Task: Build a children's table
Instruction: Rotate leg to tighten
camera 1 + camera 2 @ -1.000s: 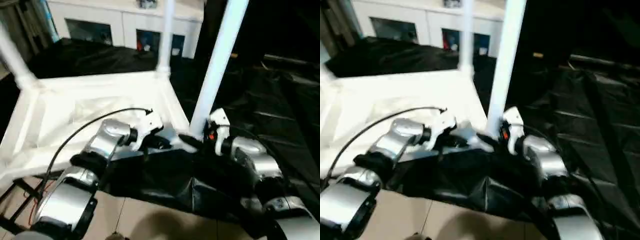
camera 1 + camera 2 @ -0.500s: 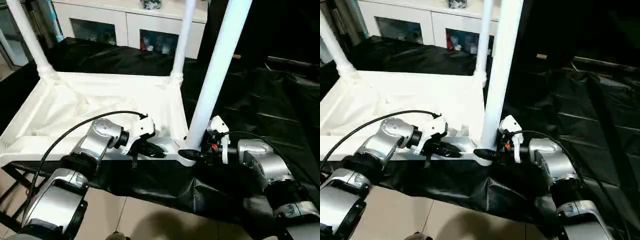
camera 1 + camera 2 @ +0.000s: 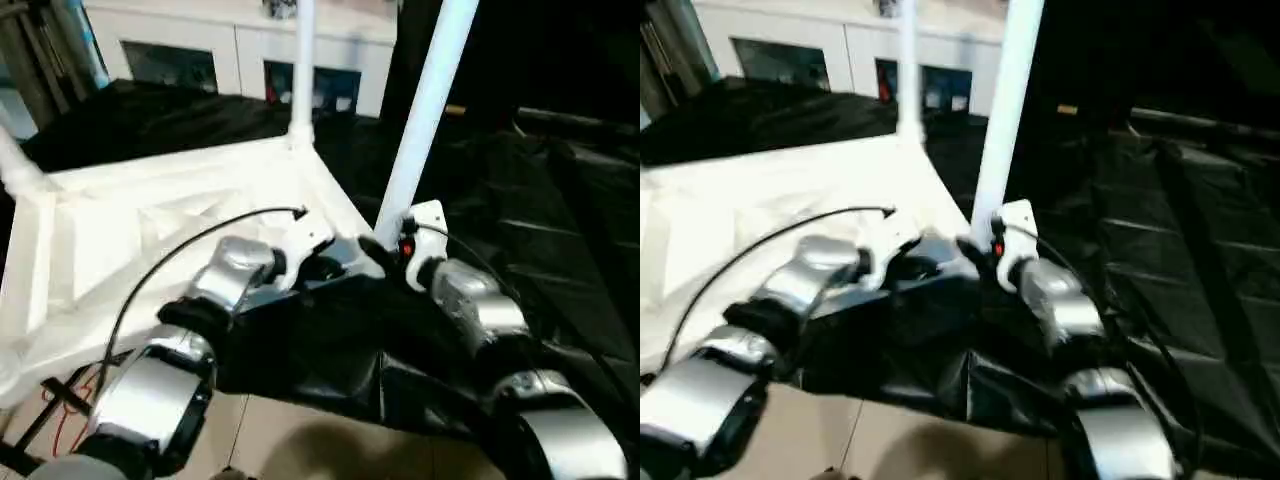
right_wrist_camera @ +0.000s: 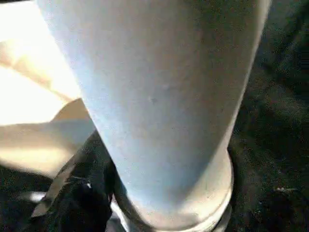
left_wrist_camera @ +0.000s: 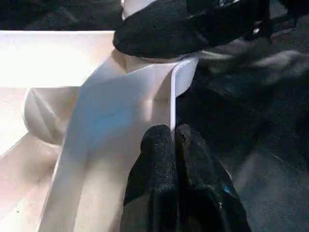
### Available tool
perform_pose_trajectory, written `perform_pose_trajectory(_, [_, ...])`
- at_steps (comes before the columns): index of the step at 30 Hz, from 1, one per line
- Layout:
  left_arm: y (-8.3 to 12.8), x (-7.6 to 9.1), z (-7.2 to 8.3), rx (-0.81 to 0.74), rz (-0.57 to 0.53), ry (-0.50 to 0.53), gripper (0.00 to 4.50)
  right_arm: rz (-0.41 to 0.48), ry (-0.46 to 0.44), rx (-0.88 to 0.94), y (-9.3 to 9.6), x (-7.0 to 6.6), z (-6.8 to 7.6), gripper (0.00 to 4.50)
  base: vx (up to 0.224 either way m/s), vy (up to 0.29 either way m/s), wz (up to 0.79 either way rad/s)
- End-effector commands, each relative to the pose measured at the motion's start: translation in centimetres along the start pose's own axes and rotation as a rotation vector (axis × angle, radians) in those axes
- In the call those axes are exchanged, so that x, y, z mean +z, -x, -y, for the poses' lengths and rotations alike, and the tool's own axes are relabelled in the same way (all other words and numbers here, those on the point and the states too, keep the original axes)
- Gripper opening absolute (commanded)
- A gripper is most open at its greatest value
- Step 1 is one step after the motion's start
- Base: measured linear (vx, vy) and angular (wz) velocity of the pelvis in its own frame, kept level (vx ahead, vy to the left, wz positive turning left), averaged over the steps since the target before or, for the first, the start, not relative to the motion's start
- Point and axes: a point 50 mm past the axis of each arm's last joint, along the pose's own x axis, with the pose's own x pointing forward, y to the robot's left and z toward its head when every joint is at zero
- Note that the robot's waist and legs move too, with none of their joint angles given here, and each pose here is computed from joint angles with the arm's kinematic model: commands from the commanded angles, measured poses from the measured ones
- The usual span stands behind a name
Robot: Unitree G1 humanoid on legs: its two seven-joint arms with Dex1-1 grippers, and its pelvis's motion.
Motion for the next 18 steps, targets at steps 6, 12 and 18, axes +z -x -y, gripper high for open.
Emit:
perform_pose_trajectory(6, [-1.1, 2.4, 1.1, -0.062, 0.106, -0.063, 0.0, -0.064, -0.004, 0.126, -0.8, -1.4, -2.2, 3.7, 0.0, 0.0, 0.0])
perform_pose_trajectory(12, [0.2, 1.0, 2.1, -0.249, 0.113, -0.116, 0.0, -0.066, 0.149, 0.413, 1.0, -1.5, -2.3, 3.93, 0.0, 0.0, 0.0])
perform_pose_trajectory(18, [1.7, -0.1, 2.4, -0.336, 0.094, -0.148, 0.0, -0.105, 0.19, 0.584, 3.6, -1.9, -1.2, 3.93, 0.0, 0.0, 0.0])
